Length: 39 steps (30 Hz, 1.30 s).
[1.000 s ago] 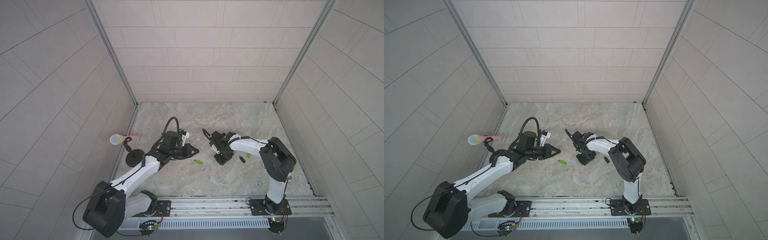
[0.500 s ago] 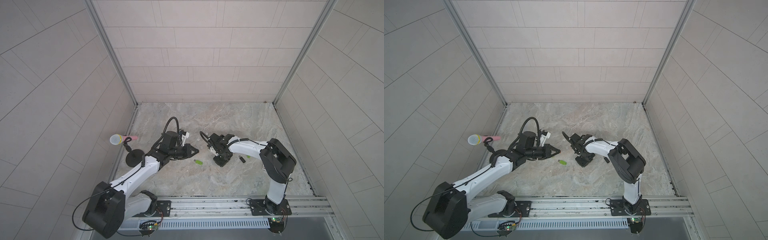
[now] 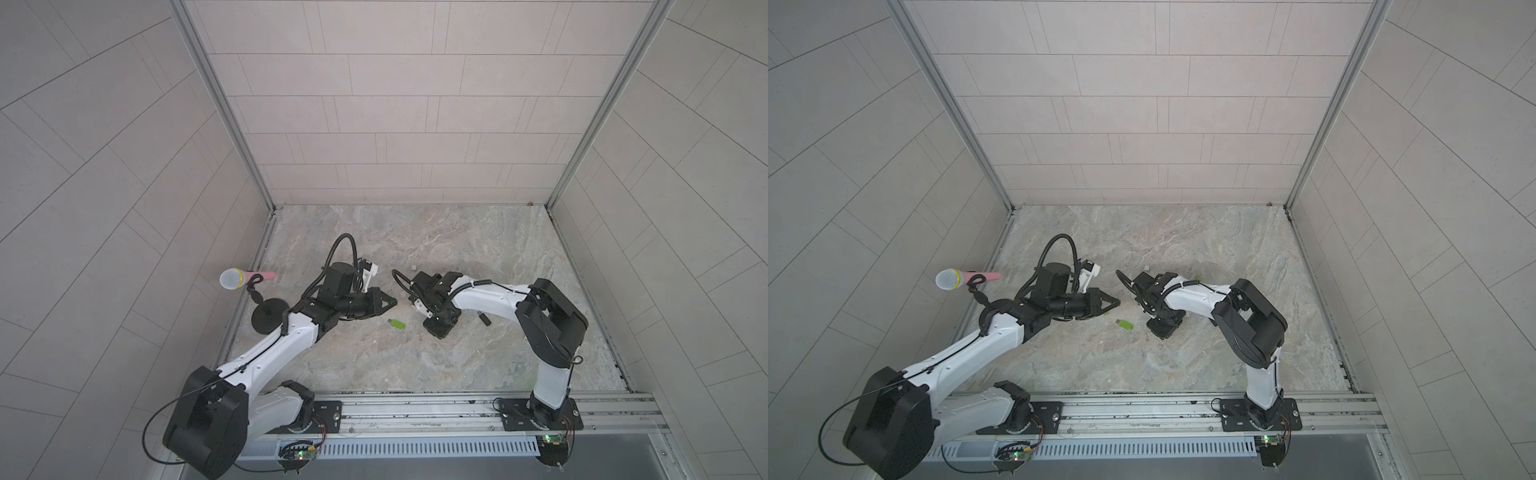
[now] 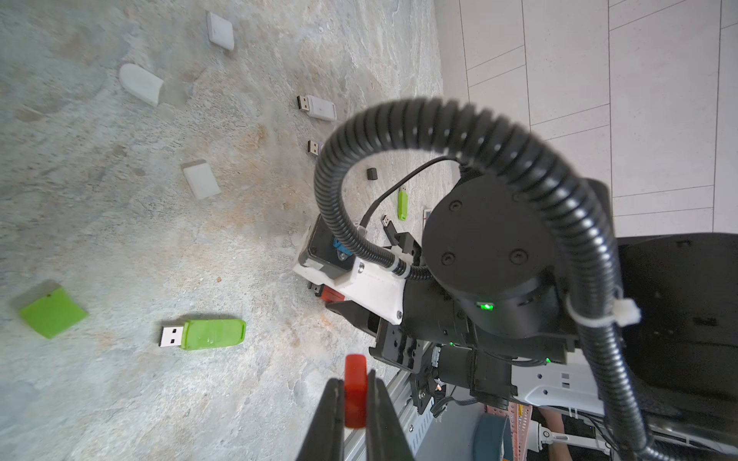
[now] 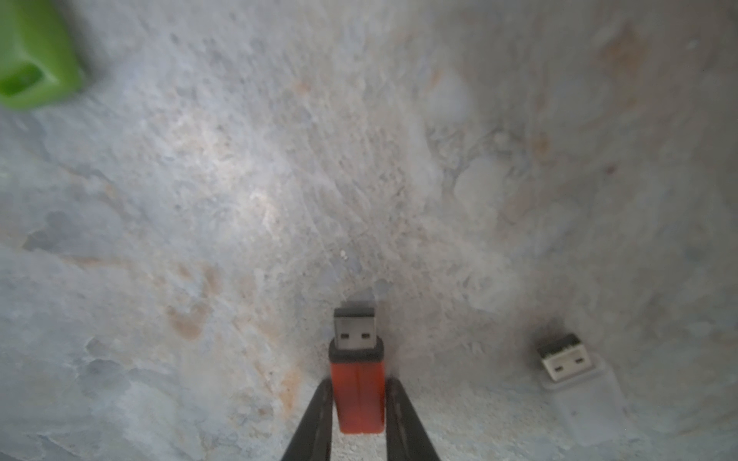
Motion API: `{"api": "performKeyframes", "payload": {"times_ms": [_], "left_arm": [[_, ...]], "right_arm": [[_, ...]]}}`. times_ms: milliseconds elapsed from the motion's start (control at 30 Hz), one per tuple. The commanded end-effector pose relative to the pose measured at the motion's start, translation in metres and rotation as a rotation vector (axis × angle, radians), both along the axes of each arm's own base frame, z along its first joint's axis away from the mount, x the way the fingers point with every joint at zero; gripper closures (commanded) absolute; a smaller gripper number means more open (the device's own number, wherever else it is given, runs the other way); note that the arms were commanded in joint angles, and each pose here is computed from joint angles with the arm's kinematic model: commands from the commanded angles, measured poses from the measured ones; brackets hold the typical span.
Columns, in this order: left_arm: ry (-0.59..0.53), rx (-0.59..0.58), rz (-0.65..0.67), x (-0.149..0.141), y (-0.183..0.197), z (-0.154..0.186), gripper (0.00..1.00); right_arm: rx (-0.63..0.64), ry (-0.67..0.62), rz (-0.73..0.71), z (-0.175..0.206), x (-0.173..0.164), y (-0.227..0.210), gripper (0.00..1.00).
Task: Close the usb drive cover
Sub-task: Pick up the USB drive from the center of the board, then close the cover of the USB drive.
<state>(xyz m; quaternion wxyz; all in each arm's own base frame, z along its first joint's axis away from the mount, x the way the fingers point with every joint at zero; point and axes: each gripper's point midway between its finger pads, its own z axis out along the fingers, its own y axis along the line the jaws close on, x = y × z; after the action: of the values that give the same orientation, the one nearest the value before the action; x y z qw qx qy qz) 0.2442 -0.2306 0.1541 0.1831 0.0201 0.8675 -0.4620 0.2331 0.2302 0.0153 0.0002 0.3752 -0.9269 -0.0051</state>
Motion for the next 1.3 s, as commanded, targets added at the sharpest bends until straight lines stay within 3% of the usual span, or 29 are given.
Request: {"api": "performKeyframes", "payload": {"times_ms": [0,200,533,733,933,1267], "left_arm": [[-0.019,0.015,-0.005,-0.002,0.004,-0.002,0.89],[-0.017,0.017,-0.011,-0.002,0.004,-0.004,0.89],[0.025,-0.074,-0.173,-0.015,-0.018,0.004,0.91],[0.028,-0.124,-0.272,-0.022,-0.034,0.016,0.91],[0.019,-0.124,-0.292,-0.02,-0.044,0.02,0.91],[0.015,-0.131,-0.3,-0.021,-0.051,0.022,0.91]], "right_arm": [[-0.043,0.068,0.0,-0.035,-0.013,-0.007,0.8],[-0.002,0.02,0.002,-0.02,-0.007,-0.003,0.87],[0.386,-0.392,0.196,0.087,0.004,0.017,0.9],[0.53,-0.553,0.269,0.129,-0.005,0.018,0.89],[0.598,-0.608,0.308,0.145,-0.012,0.021,0.88],[0.601,-0.584,0.338,0.142,-0.015,0.034,0.88]]}}
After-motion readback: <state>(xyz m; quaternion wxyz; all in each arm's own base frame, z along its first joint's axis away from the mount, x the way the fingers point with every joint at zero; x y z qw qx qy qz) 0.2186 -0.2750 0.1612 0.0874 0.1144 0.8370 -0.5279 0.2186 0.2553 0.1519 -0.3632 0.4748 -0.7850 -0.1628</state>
